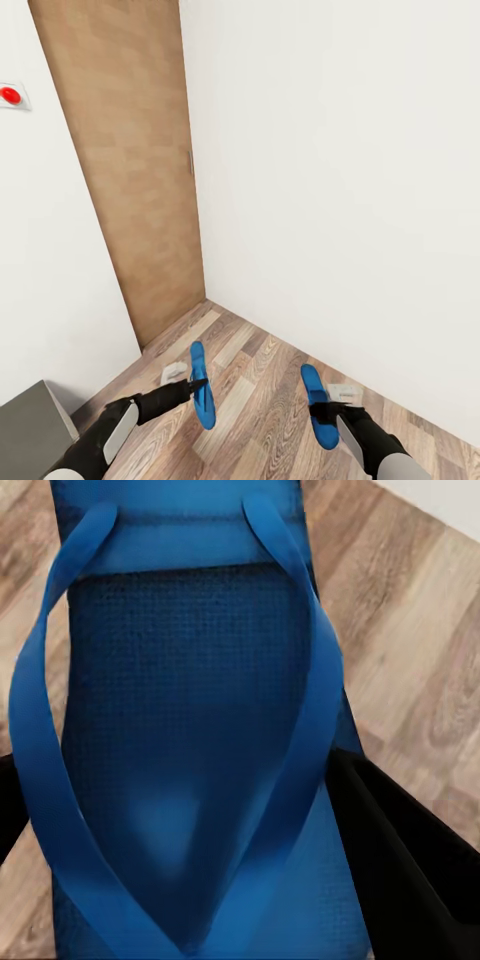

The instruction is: In the bedroom, move the book from the bed onto either nightstand, and place the two sandals side by side next to the bed.

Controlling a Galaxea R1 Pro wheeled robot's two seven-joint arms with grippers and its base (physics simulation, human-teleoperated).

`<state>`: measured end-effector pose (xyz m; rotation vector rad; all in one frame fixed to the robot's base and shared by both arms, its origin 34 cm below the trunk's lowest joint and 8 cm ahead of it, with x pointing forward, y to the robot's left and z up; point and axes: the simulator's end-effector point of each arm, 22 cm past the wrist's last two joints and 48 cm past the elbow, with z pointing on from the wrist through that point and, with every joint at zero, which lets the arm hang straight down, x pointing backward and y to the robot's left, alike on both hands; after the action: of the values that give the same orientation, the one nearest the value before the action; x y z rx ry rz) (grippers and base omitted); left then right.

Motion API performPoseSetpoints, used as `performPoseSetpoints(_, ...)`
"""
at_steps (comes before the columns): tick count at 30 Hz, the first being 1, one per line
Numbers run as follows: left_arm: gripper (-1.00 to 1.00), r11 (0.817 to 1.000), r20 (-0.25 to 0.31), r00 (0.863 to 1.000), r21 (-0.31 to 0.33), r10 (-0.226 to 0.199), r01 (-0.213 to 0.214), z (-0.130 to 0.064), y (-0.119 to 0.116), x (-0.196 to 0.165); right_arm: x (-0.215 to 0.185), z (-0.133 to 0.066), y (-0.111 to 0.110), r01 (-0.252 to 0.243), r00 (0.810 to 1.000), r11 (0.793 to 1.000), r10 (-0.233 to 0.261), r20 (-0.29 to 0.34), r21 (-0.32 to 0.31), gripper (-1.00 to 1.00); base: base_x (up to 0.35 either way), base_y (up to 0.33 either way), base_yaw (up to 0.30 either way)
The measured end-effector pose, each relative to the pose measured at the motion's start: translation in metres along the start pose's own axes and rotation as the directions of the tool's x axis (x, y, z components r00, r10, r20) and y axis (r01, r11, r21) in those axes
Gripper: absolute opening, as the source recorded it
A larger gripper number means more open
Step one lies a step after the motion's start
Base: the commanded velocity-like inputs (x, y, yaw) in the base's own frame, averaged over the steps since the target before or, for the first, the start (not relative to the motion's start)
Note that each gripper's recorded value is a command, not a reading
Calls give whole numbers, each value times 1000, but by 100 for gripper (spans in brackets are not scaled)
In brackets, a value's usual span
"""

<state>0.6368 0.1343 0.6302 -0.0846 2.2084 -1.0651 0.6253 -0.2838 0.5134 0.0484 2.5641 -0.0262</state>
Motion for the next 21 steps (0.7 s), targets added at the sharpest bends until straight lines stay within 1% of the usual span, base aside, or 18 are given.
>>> performPoseSetpoints(2, -100, 999, -22, 999, -38, 29, -29, -1, 13, 15, -3, -4, 14, -65, 998, 995, 65, 0, -82, -100, 0, 0, 0)
performPoseSetpoints(3, -100, 997, -38, 998, -57, 45, -48, -2, 20, 22, -6, -6, 22, -120, 993, 985, 121, -2, -124, -100, 0, 0, 0)
performPoseSetpoints(4, -100, 996, -43, 998, -65, 51, -53, -3, 22, 24, -8, -8, 26, -155, 988, 976, 157, -4, -151, -100, 0, 0, 0)
performPoseSetpoints(5, -100, 996, -46, 998, -69, 52, -55, -4, 23, 25, -9, -10, 29, -172, 985, 971, 173, -7, -166, -100, 0, 0, 0)
performPoseSetpoints(6, -100, 995, -55, 997, -78, 53, -57, -6, 26, 28, -11, -13, 35, -198, 980, 960, 199, -11, -198, -100, 0, 0, 0)
performPoseSetpoints(7, -100, 995, -62, 997, -88, 49, -55, -8, 30, 32, -13, -16, 38, -214, 976, 949, 217, -12, -230, -100, 0, 0, 0)
performPoseSetpoints(8, -100, 994, -65, 997, -100, 46, -53, -10, 35, 37, -16, -19, 35, -221, 974, 940, 226, -10, -258, -100, 0, 0, 0)
performPoseSetpoints(10, -100, 991, -55, 997, -120, 50, -57, -15, 44, 43, -22, -27, 23, -222, 972, 924, 233, -1, -313, -100, 0, 0, 0)
performPoseSetpoints(11, -100, 988, -47, 997, -141, 62, -68, -19, 54, 51, -28, -36, 11, -214, 972, 901, 235, 12, -377, -100, 0, 0, 0)
performPoseSetpoints(12, -100, 987, -45, 997, -147, 59, -65, -20, 55, 54, -30, -40, 9, -209, 972, 894, 233, 14, -396, -100, 0, 0, 0)
performPoseSetpoints(13, -100, 986, -44, 997, -151, 58, -64, -21, 56, 55, -31, -43, 6, -207, 972, 890, 232, 15, -406, -100, 0, 0, 0)
performPoseSetpoints(15, -100, 986, -45, 997, -155, 57, -63, -23, 56, 56, -26, -46, -9, -208, 973, 894, 229, 5, -396, -100, 0, 0, 0)
performPoseSetpoints(18, -100, 985, -46, 997, -160, 55, -62, -27, 54, 54, 5, -46, -30, -235, 971, 903, 234, -47, -361, -100, 0, 0, 0)
performPoseSetpoints(19, -100, 985, -46, 997, -161, 55, -62, -28, 54, 53, 10, -47, -33, -243, 969, 903, 241, -51, -354, -100, 0, 0, 0)
performPoseSetpoints(21, -100, 985, -47, 997, -163, 55, -62, -29, 51, 52, 13, -48, -38, -242, 969, 907, 244, -39, -345, -100, 0, 0, 0)
